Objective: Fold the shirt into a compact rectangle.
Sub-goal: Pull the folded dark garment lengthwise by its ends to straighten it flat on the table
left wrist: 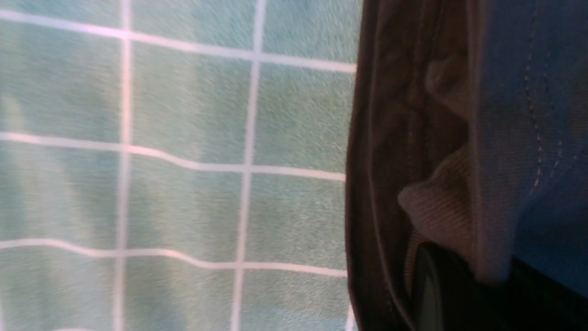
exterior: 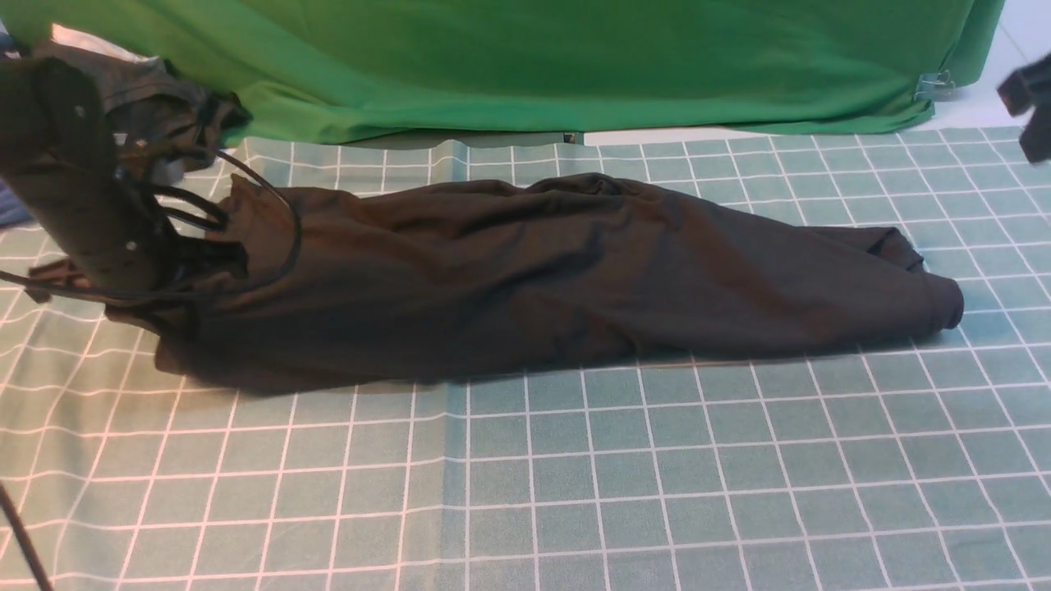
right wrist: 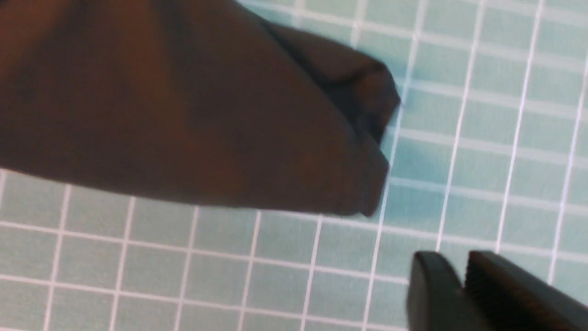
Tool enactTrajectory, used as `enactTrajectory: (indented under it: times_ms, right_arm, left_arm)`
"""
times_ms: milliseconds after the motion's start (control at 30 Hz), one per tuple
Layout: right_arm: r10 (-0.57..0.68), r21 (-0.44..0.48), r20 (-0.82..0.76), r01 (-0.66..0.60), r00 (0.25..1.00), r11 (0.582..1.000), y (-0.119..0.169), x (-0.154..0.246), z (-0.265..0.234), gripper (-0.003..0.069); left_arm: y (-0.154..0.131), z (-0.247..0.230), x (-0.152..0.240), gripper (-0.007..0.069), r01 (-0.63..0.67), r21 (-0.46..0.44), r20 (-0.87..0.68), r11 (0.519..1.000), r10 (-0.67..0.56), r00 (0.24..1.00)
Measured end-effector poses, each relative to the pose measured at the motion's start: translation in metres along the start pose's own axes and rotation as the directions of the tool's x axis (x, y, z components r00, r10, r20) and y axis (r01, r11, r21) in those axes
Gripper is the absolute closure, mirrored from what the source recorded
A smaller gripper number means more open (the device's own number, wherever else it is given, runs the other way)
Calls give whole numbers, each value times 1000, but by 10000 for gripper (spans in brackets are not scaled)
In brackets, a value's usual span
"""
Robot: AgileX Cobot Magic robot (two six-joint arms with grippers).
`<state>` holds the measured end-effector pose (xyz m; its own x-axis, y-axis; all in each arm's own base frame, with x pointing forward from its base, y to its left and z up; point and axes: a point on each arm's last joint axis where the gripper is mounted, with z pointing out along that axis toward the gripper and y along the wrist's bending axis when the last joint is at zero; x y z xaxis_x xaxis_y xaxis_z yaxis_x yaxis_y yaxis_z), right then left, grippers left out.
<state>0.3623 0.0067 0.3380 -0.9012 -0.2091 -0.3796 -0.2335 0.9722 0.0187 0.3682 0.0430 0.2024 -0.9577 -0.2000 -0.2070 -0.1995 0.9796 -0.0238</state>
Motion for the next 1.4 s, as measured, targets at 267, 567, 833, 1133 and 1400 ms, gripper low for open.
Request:
enactTrajectory:
  times_ms: [267, 567, 833, 1133, 1400]
  right_arm:
    - [84, -91, -193, -103, 978, 991, -17, 8, 87, 180]
    - [117, -127, -273, -156, 955, 980, -22, 13, 165, 141]
    - [16, -194, -315, -81, 949, 978, -12, 16, 171, 596]
    - [2, -214, -366, -87, 931, 973, 7, 64, 111, 611]
    - [66, -175, -368, -139, 928, 975, 31, 150, 78, 588]
  left_arm:
    - [7, -5, 0, 608, 9, -9, 9, 1000, -9, 1000]
    - [7, -5, 0, 608, 6, -9, 8, 1000, -6, 1000]
    - [8, -13, 5, 608, 8, -12, -23, 1000, -8, 1000]
    - [29, -37, 49, 608, 58, -56, -63, 997, -62, 996]
    - [46, -42, 99, 608, 124, -90, -120, 988, -135, 984]
